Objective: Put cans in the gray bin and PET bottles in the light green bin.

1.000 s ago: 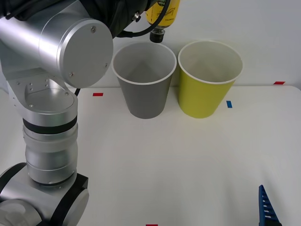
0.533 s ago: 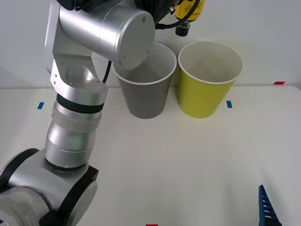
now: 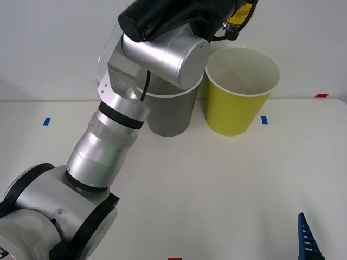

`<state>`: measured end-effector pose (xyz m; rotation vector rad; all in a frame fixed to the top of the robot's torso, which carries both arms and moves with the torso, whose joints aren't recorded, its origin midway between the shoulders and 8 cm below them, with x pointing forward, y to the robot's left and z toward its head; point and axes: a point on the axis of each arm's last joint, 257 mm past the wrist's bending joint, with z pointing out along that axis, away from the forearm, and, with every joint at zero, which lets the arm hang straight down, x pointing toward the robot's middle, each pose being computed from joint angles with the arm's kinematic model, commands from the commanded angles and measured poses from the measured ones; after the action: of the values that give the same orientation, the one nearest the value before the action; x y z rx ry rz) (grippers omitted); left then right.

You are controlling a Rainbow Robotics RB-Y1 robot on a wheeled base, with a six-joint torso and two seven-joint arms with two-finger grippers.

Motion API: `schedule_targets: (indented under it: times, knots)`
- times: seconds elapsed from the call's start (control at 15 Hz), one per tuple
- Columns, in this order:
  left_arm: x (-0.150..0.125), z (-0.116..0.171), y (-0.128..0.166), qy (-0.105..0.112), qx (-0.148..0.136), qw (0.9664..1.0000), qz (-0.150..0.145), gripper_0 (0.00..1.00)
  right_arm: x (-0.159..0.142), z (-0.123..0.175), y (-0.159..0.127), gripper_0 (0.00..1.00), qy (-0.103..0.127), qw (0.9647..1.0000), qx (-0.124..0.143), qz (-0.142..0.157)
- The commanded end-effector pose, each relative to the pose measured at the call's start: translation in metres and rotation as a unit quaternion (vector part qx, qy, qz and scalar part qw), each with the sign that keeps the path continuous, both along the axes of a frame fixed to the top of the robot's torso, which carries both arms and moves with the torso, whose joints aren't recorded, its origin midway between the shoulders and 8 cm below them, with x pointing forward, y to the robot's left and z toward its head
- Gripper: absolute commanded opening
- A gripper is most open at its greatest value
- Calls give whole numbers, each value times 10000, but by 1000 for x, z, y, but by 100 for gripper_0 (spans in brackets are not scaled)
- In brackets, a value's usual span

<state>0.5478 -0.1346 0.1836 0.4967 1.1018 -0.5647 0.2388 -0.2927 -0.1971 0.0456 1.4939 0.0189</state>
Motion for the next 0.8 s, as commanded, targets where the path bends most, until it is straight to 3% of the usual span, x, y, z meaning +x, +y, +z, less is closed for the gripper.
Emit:
schedule_targets:
  times: [0.07, 0.33, 0.8]
  knots:
    - [0, -9, -12, -45, -2, 10000, -85, 0, 0, 0, 0, 100, 0, 10000, 0, 0]
    - [6, -9, -28, -199, -26, 9997, -160, 0, 0, 0, 0, 100, 0, 10000, 0, 0]
    - [19, -17, -34, -179, -152, 9995, -195, 0, 0, 0, 0, 100, 0, 10000, 0, 0]
